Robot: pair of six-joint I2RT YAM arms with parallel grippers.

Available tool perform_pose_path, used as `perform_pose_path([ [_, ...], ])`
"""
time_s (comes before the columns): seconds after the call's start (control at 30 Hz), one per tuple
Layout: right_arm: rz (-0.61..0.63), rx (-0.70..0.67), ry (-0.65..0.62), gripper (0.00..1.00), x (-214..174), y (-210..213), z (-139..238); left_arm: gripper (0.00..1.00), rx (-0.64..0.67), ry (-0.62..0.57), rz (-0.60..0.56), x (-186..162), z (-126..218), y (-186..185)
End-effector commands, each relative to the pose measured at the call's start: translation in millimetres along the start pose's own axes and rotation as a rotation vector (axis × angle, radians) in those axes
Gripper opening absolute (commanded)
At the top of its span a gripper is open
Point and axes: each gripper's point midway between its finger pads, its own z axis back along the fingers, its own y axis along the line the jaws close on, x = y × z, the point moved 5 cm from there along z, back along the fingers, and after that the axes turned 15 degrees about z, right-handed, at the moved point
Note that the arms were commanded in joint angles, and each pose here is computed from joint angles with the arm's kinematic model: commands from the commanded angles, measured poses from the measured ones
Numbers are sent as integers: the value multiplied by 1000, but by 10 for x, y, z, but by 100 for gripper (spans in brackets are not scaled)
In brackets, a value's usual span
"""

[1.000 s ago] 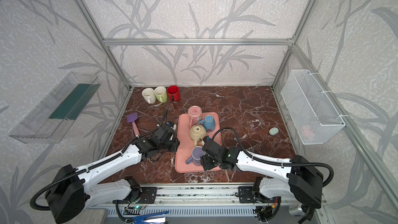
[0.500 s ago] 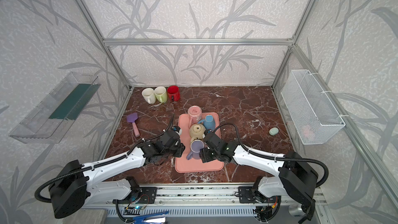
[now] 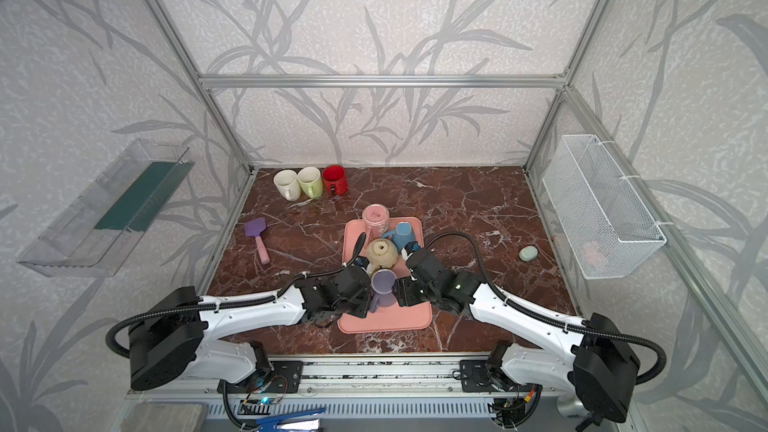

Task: Turn the mug right side up
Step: 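Lower the right gripper onto the upside-down lavender mug's base and close it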

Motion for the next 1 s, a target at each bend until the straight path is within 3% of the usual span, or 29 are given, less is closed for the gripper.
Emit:
perform_pose_path([
  [0.0, 23, -56, 34, 67, -110, -97, 83, 34, -47, -47, 14, 118, 5, -244],
  [0.33, 38, -108, 58, 67, -177, -73, 182, 32, -79, -67, 19, 151, 175, -316],
  [0.67, -3, -183, 39, 62, -152, 105, 180, 35, -64, -241, 40, 283, 711, -53],
  [0.83, -20, -207, 44, 62, -113, 211, 131, 53, -70, -339, 58, 302, 943, 139],
  [0.97, -38, -237, 51, 64, -78, 288, 55, 62, -84, -391, 63, 291, 1062, 254],
])
